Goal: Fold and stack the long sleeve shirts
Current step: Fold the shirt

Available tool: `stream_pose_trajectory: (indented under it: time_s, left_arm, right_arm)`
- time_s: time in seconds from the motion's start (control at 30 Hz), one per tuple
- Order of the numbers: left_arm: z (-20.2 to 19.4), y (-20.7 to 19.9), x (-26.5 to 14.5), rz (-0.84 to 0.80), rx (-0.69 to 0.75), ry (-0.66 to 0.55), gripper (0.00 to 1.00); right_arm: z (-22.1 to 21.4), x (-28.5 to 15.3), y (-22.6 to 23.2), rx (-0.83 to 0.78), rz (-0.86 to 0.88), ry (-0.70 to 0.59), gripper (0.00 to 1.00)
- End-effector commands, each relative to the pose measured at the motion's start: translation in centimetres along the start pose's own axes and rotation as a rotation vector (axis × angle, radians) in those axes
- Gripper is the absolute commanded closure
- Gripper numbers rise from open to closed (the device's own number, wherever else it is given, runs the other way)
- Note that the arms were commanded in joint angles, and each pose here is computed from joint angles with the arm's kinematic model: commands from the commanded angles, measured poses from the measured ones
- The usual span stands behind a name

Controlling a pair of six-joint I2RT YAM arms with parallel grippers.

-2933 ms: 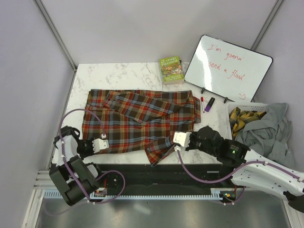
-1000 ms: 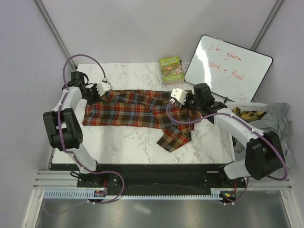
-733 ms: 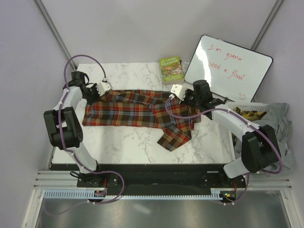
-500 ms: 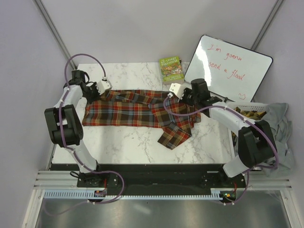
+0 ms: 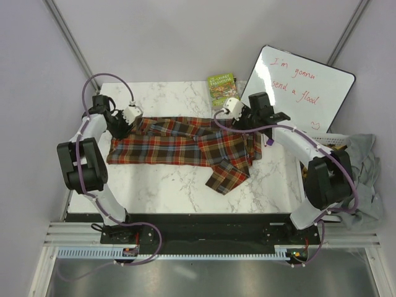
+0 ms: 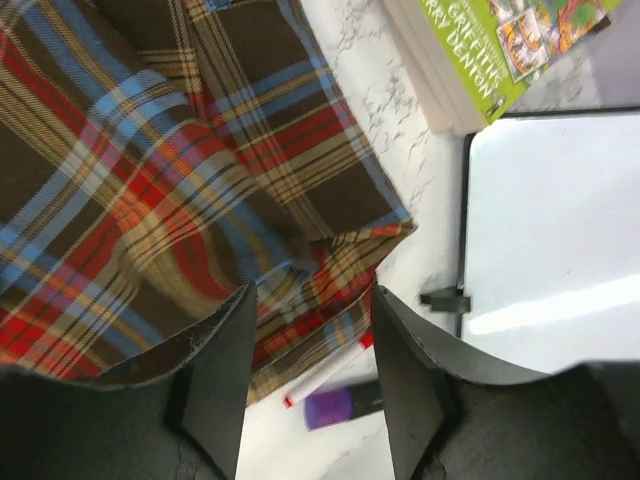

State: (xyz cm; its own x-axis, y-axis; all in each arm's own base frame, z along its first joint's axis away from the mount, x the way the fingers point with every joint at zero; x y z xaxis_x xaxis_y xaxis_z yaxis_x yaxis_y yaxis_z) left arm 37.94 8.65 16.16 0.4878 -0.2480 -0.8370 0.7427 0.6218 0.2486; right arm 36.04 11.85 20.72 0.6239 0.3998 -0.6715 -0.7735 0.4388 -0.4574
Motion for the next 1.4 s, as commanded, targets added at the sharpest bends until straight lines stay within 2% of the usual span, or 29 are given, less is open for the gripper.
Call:
stream_pose_trajectory:
  time_s: [0.0,0.03,0.17,0.3,0.53,0.77,0.9,0.97,1.03,1.17,1.33,1.37]
  left_arm:
    - [-0.2,-2.5,-2.8,0.02,-0.095,-0.024,0.51]
    - [-0.2,-3.0,-2.8,0.009,-0.098,-0.026,0.51]
    - [-2.1,-4.6,-1.1,-0.046,-0.168,0.043,0.51]
    - [-3.4,-5.3,0.3,-0.069,-0.191,0.109,0.52]
    - [-6.2,-7.5,1.8,-0.115,-0.184,0.215,0.57]
    - [-8.0,-11.2,0.3,-0.156,-0.107,0.242,0.59]
    - [-8.6,-13.3,-1.7,-0.161,-0.067,0.242,0.61]
    - [-8.6,-14.2,-2.5,-0.19,-0.069,0.234,0.61]
    - [-7.7,-14.1,-3.7,-0.184,-0.067,0.176,0.59]
    - [-5.9,-13.2,-5.1,-0.189,-0.106,0.105,0.54]
    - [-4.1,-11.8,-5.6,-0.192,-0.153,0.028,0.49]
    - [-4.0,-11.7,-5.4,-0.198,-0.16,0.025,0.48]
  right_arm:
    - [-0.2,-3.2,1.3,0.203,0.145,0.063,0.46]
    - [-0.5,-3.0,1.9,0.236,0.18,0.085,0.49]
    - [-2.0,-1.2,4.2,0.377,0.337,0.181,0.53]
    - [-3.7,1.5,4.9,0.418,0.393,0.291,0.56]
    - [-7.1,3.4,7.0,0.467,0.482,0.457,0.61]
    - [-7.8,1.7,9.7,0.513,0.617,0.478,0.71]
    - [-6.7,-1.1,11.5,0.497,0.685,0.438,0.72]
    - [-6.0,-2.4,11.7,0.501,0.703,0.409,0.69]
    - [-4.8,-3.7,10.8,0.482,0.676,0.362,0.66]
    - [-2.4,-5.0,7.4,0.397,0.557,0.265,0.48]
    - [-1.5,-3.5,5.1,0.373,0.489,0.245,0.37]
    - [-1.3,-2.7,4.7,0.368,0.482,0.248,0.32]
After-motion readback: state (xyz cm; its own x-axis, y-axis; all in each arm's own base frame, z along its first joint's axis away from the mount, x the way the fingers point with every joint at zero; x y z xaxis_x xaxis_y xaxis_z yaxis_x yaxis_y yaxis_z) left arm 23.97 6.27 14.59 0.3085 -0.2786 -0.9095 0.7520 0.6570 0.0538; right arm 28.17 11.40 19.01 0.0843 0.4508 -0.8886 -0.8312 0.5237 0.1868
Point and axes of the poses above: each gripper's point midway between its finger pads, its own x axis out along the fingers, its own y axis along the line the jaws close on, z = x × y, the point moved 10 cm from there along -x, back along the fingers, and after that the axes turned 3 degrees about -x, right-handed, at the moved point
